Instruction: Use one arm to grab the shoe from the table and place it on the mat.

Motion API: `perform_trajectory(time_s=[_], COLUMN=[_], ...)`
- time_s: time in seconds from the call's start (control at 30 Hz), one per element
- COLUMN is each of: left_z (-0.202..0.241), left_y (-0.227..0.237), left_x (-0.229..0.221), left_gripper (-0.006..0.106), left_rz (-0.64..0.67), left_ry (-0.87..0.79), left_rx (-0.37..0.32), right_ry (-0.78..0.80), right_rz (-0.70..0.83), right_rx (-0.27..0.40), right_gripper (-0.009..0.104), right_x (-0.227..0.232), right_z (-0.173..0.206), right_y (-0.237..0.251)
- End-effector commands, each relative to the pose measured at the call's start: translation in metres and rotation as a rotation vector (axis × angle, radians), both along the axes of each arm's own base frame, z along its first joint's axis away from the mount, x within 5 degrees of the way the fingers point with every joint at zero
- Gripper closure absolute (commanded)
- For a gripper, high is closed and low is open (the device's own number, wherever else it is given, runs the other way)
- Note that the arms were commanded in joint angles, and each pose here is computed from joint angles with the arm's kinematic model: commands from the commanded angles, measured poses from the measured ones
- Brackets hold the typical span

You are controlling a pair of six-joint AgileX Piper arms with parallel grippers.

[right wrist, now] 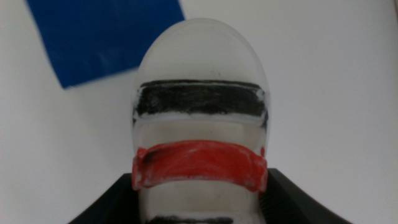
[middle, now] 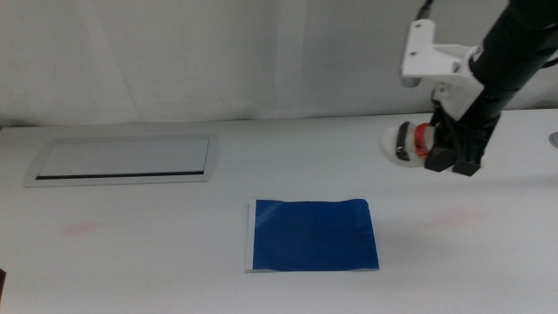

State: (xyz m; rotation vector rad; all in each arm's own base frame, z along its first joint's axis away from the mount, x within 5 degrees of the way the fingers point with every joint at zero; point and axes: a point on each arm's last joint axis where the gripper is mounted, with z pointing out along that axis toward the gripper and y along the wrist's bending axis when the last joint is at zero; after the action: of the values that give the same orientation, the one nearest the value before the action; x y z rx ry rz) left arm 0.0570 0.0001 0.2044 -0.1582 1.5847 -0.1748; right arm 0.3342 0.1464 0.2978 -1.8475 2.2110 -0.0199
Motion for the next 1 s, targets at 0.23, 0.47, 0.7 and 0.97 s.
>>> perform_trajectory(time_s=[0.23,0.47,0.7,0.97], left_z=[-0.01,-0.01,-0.01,-0.01], left_y=[0.0,0.0,0.0,0.0], left_x=[-0.002,-0.002,-0.002,-0.002], left_gripper=[0.103,0.103,0.103,0.103], left_rz=[0.002,0.002,0.002,0.002], left_ry=[-0.007,-0.007,-0.007,-0.007], left_rx=[0.0,0.0,0.0,0.0], right_ry=[0.075,0.151,0.18,0.232], right_rz=[0.182,0.216,0.261,0.295], right_rx=[-0.016,-0.012,-0.027,-0.062], right_gripper=[0.097,0.097,0.097,0.097], right_x=[-0.014,-0.004,0.002,0.0], right_z=[-0.026,-0.043,-0.068,-0.107], right_y=[0.055,0.096,0.122,0.141])
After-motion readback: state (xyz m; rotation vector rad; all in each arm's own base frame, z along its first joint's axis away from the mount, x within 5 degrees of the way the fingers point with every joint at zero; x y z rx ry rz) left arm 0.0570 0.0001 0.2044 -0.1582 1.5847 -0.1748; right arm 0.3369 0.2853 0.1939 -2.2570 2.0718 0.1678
